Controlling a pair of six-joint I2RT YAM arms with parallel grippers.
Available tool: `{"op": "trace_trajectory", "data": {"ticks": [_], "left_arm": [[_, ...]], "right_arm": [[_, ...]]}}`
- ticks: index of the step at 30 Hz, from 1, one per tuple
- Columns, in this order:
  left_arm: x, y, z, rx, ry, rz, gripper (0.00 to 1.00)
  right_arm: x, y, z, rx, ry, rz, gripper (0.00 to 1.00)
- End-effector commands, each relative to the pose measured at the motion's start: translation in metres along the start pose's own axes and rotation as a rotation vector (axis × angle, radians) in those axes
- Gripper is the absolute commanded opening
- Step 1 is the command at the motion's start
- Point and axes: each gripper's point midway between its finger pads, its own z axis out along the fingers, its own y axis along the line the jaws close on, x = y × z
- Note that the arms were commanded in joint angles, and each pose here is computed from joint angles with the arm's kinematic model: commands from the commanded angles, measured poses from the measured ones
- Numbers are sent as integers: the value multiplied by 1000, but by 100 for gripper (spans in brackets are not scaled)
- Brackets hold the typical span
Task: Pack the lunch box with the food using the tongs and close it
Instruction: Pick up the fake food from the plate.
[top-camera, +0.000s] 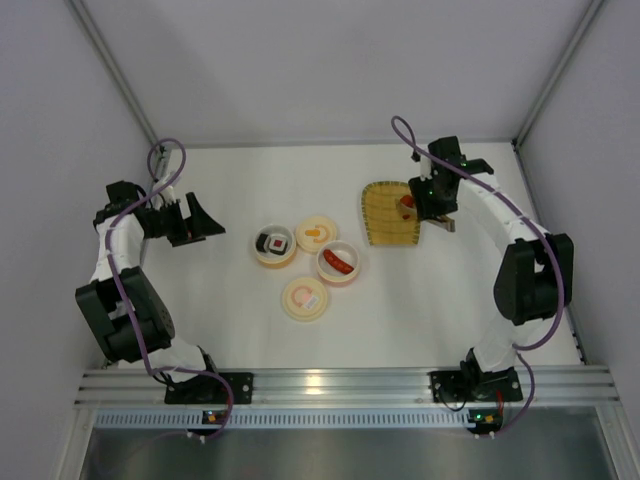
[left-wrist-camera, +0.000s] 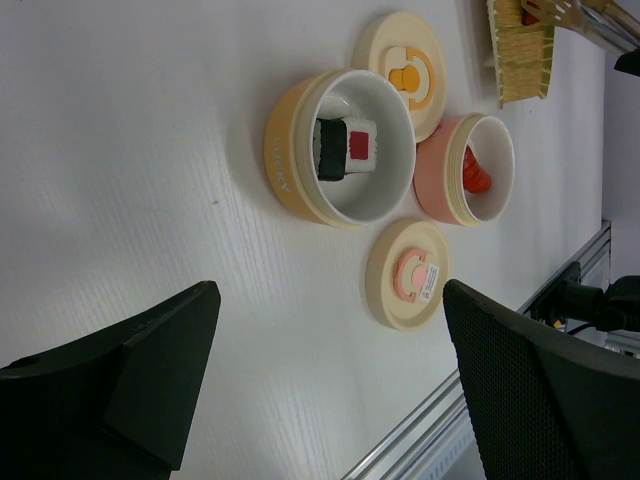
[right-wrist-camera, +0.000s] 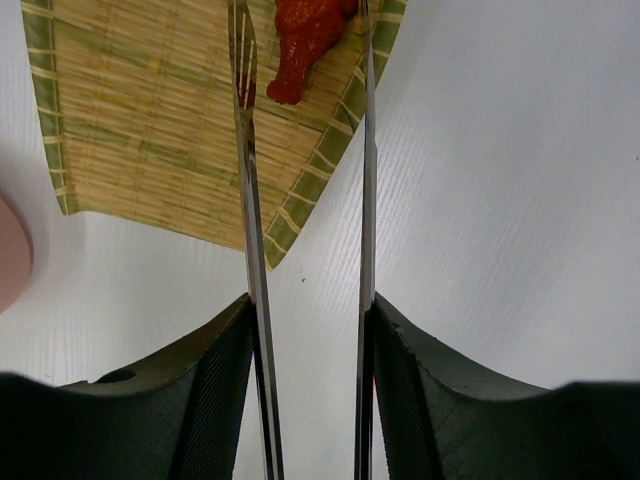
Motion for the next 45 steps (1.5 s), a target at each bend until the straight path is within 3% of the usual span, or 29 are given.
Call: {"op": "trace_trajectory", "data": {"ticks": [1, 8, 18, 24, 35, 45], "left_arm": [[-11, -4, -3, 22, -44, 53, 98], [-13, -3, -3, 23, -45, 50, 98], [-14, -5, -3, 24, -47, 49, 98], [-14, -5, -4, 21, -49, 52, 98], [-15, -4, -3, 27, -50, 44, 98], [-15, -5, -2, 28, -48, 39, 98]], "right_arm": [[-9, -2, 6, 5, -36, -7, 47], [-6, 11, 10, -9, -30, -50, 45], [-14, 19, -3, -52, -62, -76, 19], [-19, 30, -21, -118, -107, -84, 13], [-21, 45, -44, -205, -167, -101, 9], [-8, 73, -80, -380, -220, -226, 9]]}}
